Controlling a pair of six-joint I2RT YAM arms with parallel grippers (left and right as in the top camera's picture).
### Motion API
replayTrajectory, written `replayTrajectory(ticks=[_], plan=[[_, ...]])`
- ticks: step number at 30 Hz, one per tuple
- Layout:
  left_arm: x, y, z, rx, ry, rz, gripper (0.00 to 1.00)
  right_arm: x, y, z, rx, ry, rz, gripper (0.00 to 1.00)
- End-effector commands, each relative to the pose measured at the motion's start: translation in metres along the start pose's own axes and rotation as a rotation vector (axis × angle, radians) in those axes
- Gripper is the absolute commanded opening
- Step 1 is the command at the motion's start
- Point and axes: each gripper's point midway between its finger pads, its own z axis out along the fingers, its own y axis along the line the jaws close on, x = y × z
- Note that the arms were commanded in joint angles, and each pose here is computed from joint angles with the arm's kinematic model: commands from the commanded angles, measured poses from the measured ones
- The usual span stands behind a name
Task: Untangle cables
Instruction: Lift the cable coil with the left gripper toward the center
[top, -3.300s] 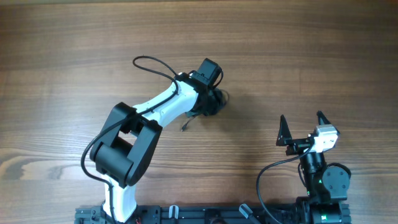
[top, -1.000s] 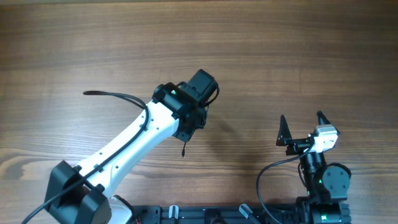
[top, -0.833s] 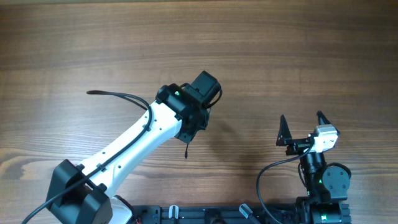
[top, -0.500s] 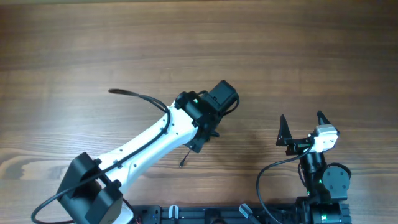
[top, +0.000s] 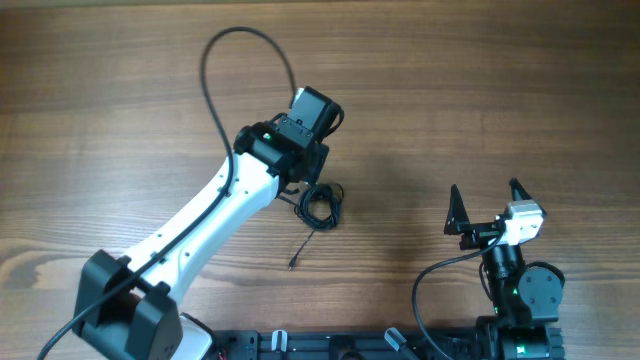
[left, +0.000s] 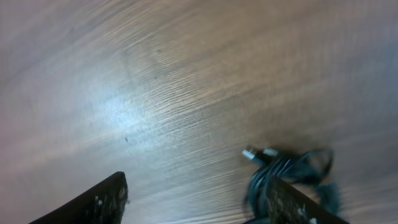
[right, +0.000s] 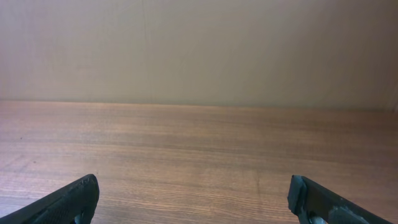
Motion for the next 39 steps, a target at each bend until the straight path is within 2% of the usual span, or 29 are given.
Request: replayTrajectory(ticks=[1, 3, 6, 10, 15, 16, 18, 19, 21, 22, 26, 28, 30, 33, 34, 35, 36, 37, 39], plan=[[0.021, -0.036, 0.015, 0.251, 0.082, 0.25, 0.71, -0.002, 0.002, 0.0, -0.008, -0.009, -0.011, 1.0], [0.035, -0.051, 0.02, 0.384, 0.141, 0.263, 0.68, -0.002, 0.002, 0.0, -0.008, -0.009, -0.011, 1.0], [0.044, -0.048, 0.039, 0.39, 0.198, 0.269, 0.62, -0.002, 0.002, 0.0, -0.008, -0.009, -0.011, 1.0], [0.057, -0.073, 0.049, 0.533, 0.241, 0.3, 0.62, -0.002, 0.002, 0.0, -0.008, -0.009, -0.011, 1.0], [0.081, -0.073, 0.075, 0.507, 0.323, 0.307, 0.61, -0.002, 0.002, 0.0, -0.007, -0.009, -0.011, 1.0], [0.085, -0.074, 0.081, 0.505, 0.33, 0.308, 0.57, -0.002, 0.002, 0.0, -0.008, -0.009, -0.011, 1.0], [0.094, -0.077, 0.091, 0.506, 0.335, 0.308, 0.31, -0.002, 0.002, 0.0, -0.008, -0.009, -0.011, 1.0], [0.097, -0.078, 0.094, 0.506, 0.331, 0.308, 0.22, -0.002, 0.002, 0.0, -0.008, -0.009, -0.011, 1.0], [0.095, -0.079, 0.098, 0.503, 0.311, 0.307, 0.08, -0.002, 0.002, 0.0, -0.007, -0.009, -0.011, 1.0], [0.092, -0.08, 0.099, 0.499, 0.3, 0.287, 0.04, -0.002, 0.002, 0.0, -0.008, -0.009, -0.011, 1.0], [0.076, -0.08, 0.102, 0.453, 0.303, 0.021, 0.04, -0.002, 0.002, 0.0, -0.008, -0.009, -0.011, 1.0], [0.063, -0.079, 0.097, 0.417, 0.324, -0.225, 0.04, -0.002, 0.002, 0.0, -0.008, -0.009, -0.011, 1.0], [0.054, -0.078, 0.091, 0.361, 0.383, -0.616, 0.04, -0.002, 0.002, 0.0, -0.008, -0.009, -0.011, 1.0], [0.063, -0.092, 0.073, 0.314, 0.592, -1.167, 0.04, -0.002, 0.002, 0.0, -0.008, -0.009, -0.011, 1.0], [0.059, -0.105, 0.065, 0.37, 0.666, -1.277, 0.14, -0.002, 0.002, 0.0, -0.008, -0.009, -0.011, 1.0], [0.054, -0.113, 0.059, 0.418, 0.704, -1.315, 0.44, -0.002, 0.002, 0.0, -0.007, -0.009, -0.011, 1.0], [0.049, -0.119, 0.055, 0.472, 0.718, -1.311, 0.61, -0.002, 0.002, 0.0, -0.008, -0.009, -0.011, 1.0], [0.043, -0.124, 0.051, 0.549, 0.698, -1.225, 0.69, -0.002, 0.002, 0.0, -0.008, -0.009, -0.011, 1.0], [0.039, -0.121, 0.05, 0.596, 0.636, -1.094, 0.96, -0.002, 0.002, 0.0, -0.007, -0.009, -0.011, 1.0]])
